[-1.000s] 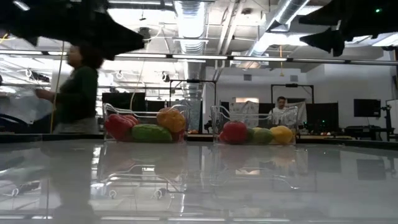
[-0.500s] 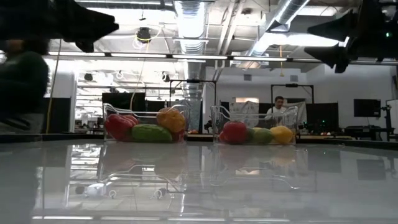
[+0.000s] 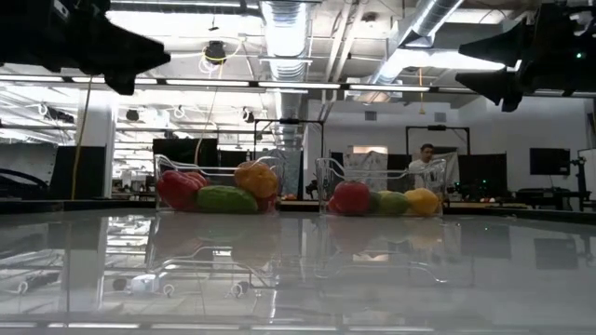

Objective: Sort produce into baskets
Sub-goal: Return to Home position

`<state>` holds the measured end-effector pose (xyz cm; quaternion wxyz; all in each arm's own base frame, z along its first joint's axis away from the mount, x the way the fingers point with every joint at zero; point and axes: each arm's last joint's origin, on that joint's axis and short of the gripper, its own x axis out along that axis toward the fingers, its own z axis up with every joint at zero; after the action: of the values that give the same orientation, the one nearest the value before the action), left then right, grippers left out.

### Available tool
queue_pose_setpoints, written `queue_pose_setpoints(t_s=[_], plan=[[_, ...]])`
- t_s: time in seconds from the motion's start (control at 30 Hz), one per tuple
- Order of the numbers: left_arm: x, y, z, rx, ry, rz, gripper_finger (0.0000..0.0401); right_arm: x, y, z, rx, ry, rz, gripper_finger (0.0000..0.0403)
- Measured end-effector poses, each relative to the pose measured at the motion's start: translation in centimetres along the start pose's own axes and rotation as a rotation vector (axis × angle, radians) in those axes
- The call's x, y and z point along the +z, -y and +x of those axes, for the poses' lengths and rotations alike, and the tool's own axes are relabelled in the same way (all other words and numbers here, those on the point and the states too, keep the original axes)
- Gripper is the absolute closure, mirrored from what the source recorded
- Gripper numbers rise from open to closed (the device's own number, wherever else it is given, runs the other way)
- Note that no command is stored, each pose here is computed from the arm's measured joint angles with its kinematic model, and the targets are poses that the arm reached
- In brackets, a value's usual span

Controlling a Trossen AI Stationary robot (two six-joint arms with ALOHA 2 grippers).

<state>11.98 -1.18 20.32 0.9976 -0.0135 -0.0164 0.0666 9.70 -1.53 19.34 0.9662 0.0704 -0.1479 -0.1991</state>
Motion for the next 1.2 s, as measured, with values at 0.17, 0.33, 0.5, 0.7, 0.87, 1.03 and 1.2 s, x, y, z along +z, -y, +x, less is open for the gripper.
queue_pose_setpoints(t_s=[0.17, 0.33, 0.5, 0.7, 0.87, 1.03, 1.2], plan=[[-0.7, 0.3, -0.2, -0.024, -0.075, -0.026, 0.0301, -0.4, 0.1, 0.0, -0.007, -0.035, -0.017, 0.0035], [-1.0, 0.4, -0.6, -0.05, -0.099, -0.024, 0.0301, -1.0, 0.2, 0.0, -0.013, -0.096, -0.041, 0.0035], [-0.8, 0.5, -1.2, -0.075, -0.081, -0.028, 0.0301, -1.8, 0.3, -0.1, -0.021, -0.174, -0.071, 0.0035], [-1.0, 0.2, -1.9, -0.074, -0.103, -0.022, 0.0301, -2.7, 0.5, -0.4, -0.028, -0.27, -0.108, 0.0035], [-2.5, 0.0, -2.3, -0.06, -0.25, -0.031, 0.0301, -2.8, 0.5, -0.4, -0.026, -0.277, -0.11, 0.0035], [-3.0, 0.0, -2.5, -0.046, -0.309, -0.117, 0.0301, -2.8, 0.5, -0.4, -0.027, -0.281, -0.112, 0.0035], [-3.2, 0.0, -2.5, -0.076, -0.332, -0.105, 0.0301, -2.8, 0.5, -0.4, -0.027, -0.284, -0.113, 0.0035]])
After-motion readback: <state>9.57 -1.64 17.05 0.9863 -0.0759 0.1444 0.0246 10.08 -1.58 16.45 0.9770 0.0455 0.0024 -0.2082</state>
